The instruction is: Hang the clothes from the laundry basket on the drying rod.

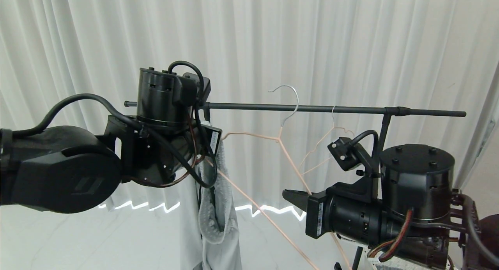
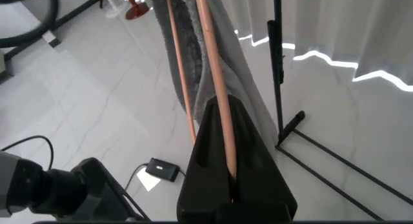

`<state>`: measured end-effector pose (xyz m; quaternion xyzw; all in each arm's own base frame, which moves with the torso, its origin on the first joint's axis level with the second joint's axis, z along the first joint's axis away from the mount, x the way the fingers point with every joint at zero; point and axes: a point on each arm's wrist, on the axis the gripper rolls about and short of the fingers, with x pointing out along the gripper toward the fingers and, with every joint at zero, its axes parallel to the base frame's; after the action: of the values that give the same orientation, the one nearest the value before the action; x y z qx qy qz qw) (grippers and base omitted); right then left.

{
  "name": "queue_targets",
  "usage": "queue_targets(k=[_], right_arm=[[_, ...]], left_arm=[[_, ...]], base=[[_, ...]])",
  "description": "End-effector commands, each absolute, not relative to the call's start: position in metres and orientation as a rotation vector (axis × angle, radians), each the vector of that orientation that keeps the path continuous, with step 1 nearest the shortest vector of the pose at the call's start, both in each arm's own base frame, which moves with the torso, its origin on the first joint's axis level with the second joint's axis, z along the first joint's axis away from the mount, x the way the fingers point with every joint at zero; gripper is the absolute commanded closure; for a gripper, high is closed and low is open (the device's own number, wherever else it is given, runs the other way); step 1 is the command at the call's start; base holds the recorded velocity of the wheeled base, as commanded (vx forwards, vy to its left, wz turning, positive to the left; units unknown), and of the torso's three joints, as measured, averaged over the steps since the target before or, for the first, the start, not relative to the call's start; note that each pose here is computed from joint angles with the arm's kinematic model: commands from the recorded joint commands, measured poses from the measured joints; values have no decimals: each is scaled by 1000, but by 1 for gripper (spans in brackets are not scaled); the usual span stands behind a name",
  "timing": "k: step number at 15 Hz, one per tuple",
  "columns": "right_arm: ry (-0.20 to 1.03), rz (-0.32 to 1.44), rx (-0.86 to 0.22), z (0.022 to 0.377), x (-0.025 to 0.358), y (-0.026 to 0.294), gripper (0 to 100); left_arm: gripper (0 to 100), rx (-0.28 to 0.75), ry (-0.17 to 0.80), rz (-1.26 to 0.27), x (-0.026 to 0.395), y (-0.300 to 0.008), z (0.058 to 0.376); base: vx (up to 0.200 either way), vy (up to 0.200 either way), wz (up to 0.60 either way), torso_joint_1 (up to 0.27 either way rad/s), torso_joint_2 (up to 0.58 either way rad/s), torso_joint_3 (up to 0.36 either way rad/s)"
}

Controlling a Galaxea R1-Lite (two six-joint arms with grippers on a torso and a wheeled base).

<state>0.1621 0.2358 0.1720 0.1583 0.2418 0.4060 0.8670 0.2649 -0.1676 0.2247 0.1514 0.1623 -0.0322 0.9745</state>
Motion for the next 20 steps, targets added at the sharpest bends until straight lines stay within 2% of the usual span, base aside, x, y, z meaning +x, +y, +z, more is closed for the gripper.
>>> queue_targets(k=[1, 6, 13, 15, 18, 20], right_arm=[[540, 855, 308, 161, 163, 246, 100], [572, 884, 275, 151, 157, 258, 100], [570, 883, 272, 150, 154, 257, 100], [523, 873, 282, 149, 153, 252, 100], [407, 885, 202, 142, 153, 237, 100], [336, 876, 205, 147, 160, 232, 100]], left_arm=[[100, 299, 303, -107, 251, -172, 232], [100, 298, 295, -251, 230, -184, 233], [100, 274, 281, -445, 212, -199, 237], [100, 269, 273, -454, 206, -196, 240], [100, 254, 233, -491, 194, -190, 244], [100, 260, 216, -516, 187, -190, 247]], base=[[0, 0, 0, 0, 0, 0], [0, 0, 0, 0, 0, 0], [0, 0, 0, 0, 0, 0], [0, 0, 0, 0, 0, 0], [0, 0, 0, 0, 0, 0], [0, 0, 0, 0, 0, 0]])
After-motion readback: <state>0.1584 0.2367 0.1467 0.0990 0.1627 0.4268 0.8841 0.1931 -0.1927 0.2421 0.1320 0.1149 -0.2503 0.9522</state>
